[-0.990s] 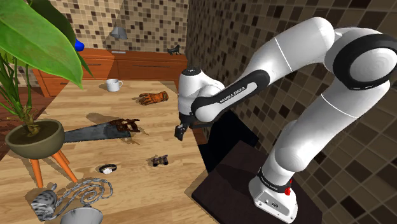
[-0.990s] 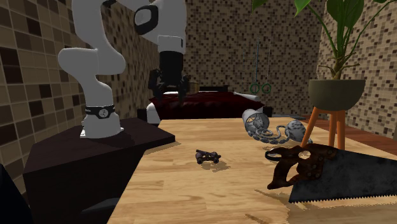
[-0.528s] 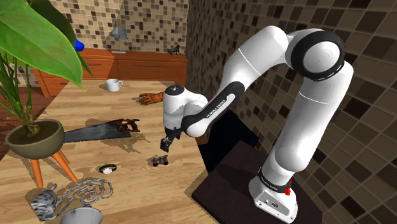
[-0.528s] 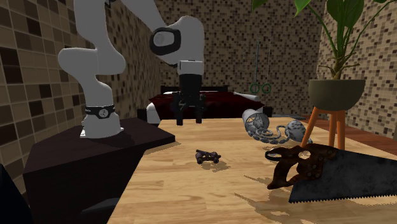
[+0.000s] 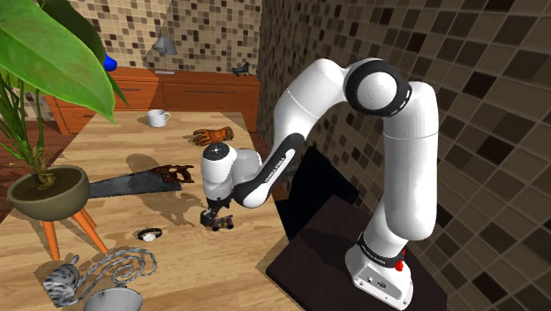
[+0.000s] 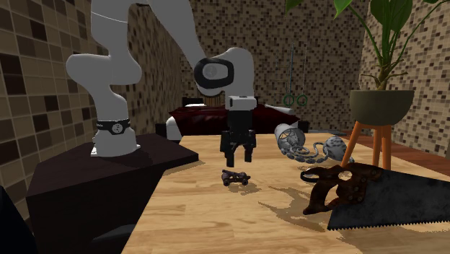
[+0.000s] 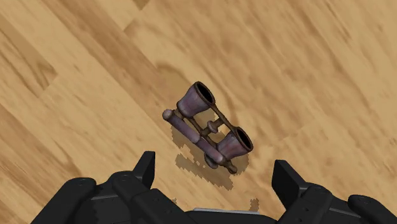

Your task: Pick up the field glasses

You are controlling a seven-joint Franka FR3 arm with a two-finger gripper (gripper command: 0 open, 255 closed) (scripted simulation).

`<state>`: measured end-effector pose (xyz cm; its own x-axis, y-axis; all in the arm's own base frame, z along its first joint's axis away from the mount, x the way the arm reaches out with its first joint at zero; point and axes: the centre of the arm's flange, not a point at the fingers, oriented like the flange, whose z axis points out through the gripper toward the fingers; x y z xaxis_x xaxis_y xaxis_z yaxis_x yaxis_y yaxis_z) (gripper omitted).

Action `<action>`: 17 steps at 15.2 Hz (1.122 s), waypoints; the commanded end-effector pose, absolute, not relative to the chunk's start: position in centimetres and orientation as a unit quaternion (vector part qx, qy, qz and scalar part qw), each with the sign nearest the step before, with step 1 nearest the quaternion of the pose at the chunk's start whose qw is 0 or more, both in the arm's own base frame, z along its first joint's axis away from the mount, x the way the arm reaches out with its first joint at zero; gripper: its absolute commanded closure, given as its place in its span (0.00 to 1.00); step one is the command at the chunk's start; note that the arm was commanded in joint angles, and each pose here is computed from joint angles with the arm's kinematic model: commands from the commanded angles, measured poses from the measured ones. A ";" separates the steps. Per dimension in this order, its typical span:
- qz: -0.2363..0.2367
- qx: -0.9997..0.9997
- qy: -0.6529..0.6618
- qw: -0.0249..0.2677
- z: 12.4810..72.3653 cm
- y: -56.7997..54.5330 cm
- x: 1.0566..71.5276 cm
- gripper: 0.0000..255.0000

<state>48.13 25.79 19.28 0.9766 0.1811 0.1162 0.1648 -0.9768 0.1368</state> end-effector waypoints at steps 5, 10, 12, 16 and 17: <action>0.066 0.992 0.087 0.064 15.9 26.2 48.8 0.00; 0.066 0.992 0.087 0.064 14.6 26.2 48.8 1.00; 0.066 0.992 0.087 0.064 14.6 26.2 48.8 1.00; 0.066 0.992 0.087 0.064 14.6 26.2 48.8 1.00; 0.066 0.992 0.087 0.064 14.6 26.2 48.8 1.00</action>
